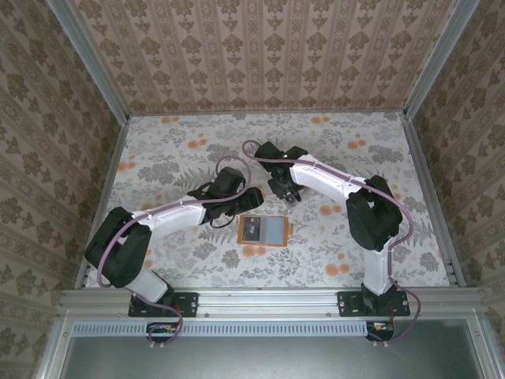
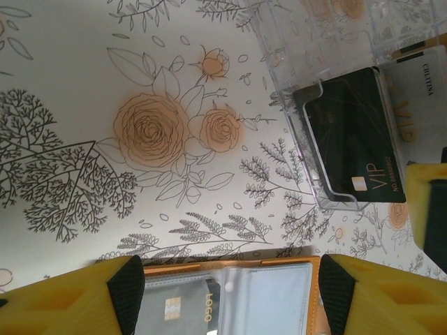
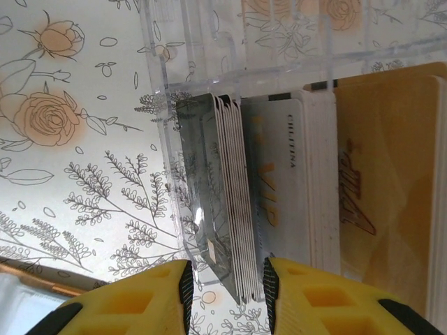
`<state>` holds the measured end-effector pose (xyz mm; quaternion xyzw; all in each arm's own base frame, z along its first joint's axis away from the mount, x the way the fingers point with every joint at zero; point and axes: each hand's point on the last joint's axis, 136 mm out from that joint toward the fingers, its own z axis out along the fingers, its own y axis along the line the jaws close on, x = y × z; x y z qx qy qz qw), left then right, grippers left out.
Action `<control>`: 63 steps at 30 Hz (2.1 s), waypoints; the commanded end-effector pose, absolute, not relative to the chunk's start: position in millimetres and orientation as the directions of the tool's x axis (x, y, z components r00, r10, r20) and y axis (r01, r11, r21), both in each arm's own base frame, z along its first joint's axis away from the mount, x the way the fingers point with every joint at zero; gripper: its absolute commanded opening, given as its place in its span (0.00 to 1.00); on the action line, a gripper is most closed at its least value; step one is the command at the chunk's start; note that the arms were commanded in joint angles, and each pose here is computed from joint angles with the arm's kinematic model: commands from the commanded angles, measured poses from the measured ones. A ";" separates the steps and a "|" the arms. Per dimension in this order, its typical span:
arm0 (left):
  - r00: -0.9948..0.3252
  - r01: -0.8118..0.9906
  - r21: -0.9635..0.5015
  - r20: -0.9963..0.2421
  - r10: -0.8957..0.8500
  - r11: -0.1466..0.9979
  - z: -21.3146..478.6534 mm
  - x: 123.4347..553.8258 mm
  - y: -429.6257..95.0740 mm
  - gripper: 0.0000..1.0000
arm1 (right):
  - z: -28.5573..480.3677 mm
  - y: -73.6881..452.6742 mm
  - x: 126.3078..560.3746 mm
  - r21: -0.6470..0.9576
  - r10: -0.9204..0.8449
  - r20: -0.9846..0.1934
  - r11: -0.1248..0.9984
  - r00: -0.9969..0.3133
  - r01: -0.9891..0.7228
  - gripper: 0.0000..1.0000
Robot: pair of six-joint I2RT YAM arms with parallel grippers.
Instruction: Put the credit cards into the card holder
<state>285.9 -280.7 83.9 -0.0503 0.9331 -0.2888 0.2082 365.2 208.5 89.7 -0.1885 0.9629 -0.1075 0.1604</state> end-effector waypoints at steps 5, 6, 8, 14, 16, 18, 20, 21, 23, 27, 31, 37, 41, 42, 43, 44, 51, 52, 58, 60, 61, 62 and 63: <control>-0.892 -0.005 -0.563 -0.371 -0.259 0.826 89.1 287.3 -270.0 0.69 | 81.6 201.6 372.7 -0.400 -0.451 -0.223 0.851 -0.864 -0.341 0.35; -0.891 -0.007 -0.563 -0.371 -0.261 0.826 89.3 287.1 -269.6 0.69 | 79.5 201.1 374.2 -0.415 -0.456 -0.220 0.844 -0.863 -0.340 0.35; -0.891 -0.008 -0.563 -0.371 -0.262 0.826 89.1 286.7 -269.1 0.69 | 76.3 201.0 375.5 -0.440 -0.467 -0.212 0.830 -0.859 -0.343 0.35; -0.889 -0.020 -0.559 -0.370 -0.271 0.829 87.2 285.3 -265.7 0.69 | 71.9 197.7 380.9 -0.518 -0.489 -0.210 0.790 -0.847 -0.328 0.35; -0.888 -0.023 -0.559 -0.369 -0.273 0.829 86.6 284.8 -264.8 0.69 | 74.1 195.3 383.1 -0.551 -0.496 -0.215 0.773 -0.841 -0.314 0.35; -0.888 -0.028 -0.556 -0.368 -0.276 0.830 85.3 283.9 -263.1 0.68 | 76.1 195.0 384.6 -0.572 -0.507 -0.220 0.759 -0.834 -0.310 0.33; -0.888 -0.031 -0.558 -0.366 -0.279 0.829 84.6 283.4 -263.0 0.68 | 78.5 195.2 385.7 -0.581 -0.511 -0.230 0.755 -0.828 -0.305 0.29; -0.888 -0.032 -0.557 -0.365 -0.279 0.830 83.7 283.0 -262.5 0.68 | 79.3 195.9 385.6 -0.582 -0.513 -0.233 0.754 -0.826 -0.305 0.27; -0.887 -0.031 -0.557 -0.367 -0.279 0.830 84.1 283.2 -262.3 0.68 | 82.1 196.1 386.0 -0.579 -0.512 -0.240 0.758 -0.825 -0.302 0.23; -0.887 -0.035 -0.556 -0.366 -0.282 0.830 84.0 283.2 -261.4 0.68 | 87.4 196.0 386.5 -0.577 -0.510 -0.253 0.762 -0.822 -0.295 0.17; -0.889 -0.035 -0.552 -0.364 -0.279 0.833 82.6 282.0 -260.9 0.68 | 90.5 195.8 385.1 -0.572 -0.508 -0.257 0.766 -0.822 -0.294 0.13; -0.891 -0.038 -0.550 -0.360 -0.278 0.834 81.2 281.1 -260.4 0.68 | 97.9 198.8 381.7 -0.541 -0.498 -0.274 0.787 -0.822 -0.297 0.03; -0.891 -0.037 -0.552 -0.358 -0.277 0.833 81.3 280.9 -260.8 0.68 | 103.6 200.0 378.7 -0.519 -0.487 -0.284 0.803 -0.826 -0.295 0.03; -0.890 -0.037 -0.553 -0.360 -0.279 0.833 82.2 281.4 -260.9 0.68 | 104.2 200.3 377.4 -0.513 -0.485 -0.284 0.806 -0.827 -0.297 0.03; -0.891 -0.037 -0.553 -0.359 -0.278 0.832 82.2 281.1 -261.1 0.68 | 105.7 200.5 377.0 -0.507 -0.483 -0.287 0.809 -0.827 -0.296 0.03; -0.892 -0.037 -0.553 -0.358 -0.277 0.832 81.8 280.9 -261.2 0.68 | 106.4 201.0 376.2 -0.503 -0.482 -0.288 0.811 -0.827 -0.298 0.03; -0.891 -0.031 -0.555 -0.361 -0.274 0.831 83.6 281.3 -262.0 0.68 | 109.7 204.0 370.6 -0.441 -0.456 -0.294 0.844 -0.840 -0.304 0.00; -0.891 -0.029 -0.555 -0.362 -0.274 0.831 84.2 281.7 -262.3 0.68 | 110.3 204.5 369.0 -0.421 -0.445 -0.298 0.855 -0.845 -0.302 0.00; -0.889 -0.029 -0.563 -0.363 -0.279 0.826 86.8 282.2 -261.9 0.66 | 116.8 207.6 359.7 -0.244 -0.351 -0.326 0.929 -0.878 -0.280 0.00; -0.890 -0.026 -0.571 -0.360 -0.278 0.821 88.0 282.0 -263.2 0.66 | 119.7 208.4 356.9 -0.173 -0.312 -0.338 0.948 -0.888 -0.267 0.00; -0.891 -0.024 -0.575 -0.359 -0.279 0.818 88.6 282.6 -263.9 0.66 | 121.6 208.7 355.2 -0.132 -0.291 -0.344 0.956 -0.893 -0.261 0.00; -0.890 -0.021 -0.580 -0.360 -0.280 0.814 90.5 283.0 -264.8 0.66 | 123.4 209.2 353.7 -0.092 -0.269 -0.346 0.963 -0.899 -0.253 0.00; -0.890 -0.019 -0.585 -0.360 -0.280 0.811 91.4 283.5 -265.6 0.66 | 126.3 208.9 352.4 -0.052 -0.242 -0.352 0.969 -0.904 -0.240 0.00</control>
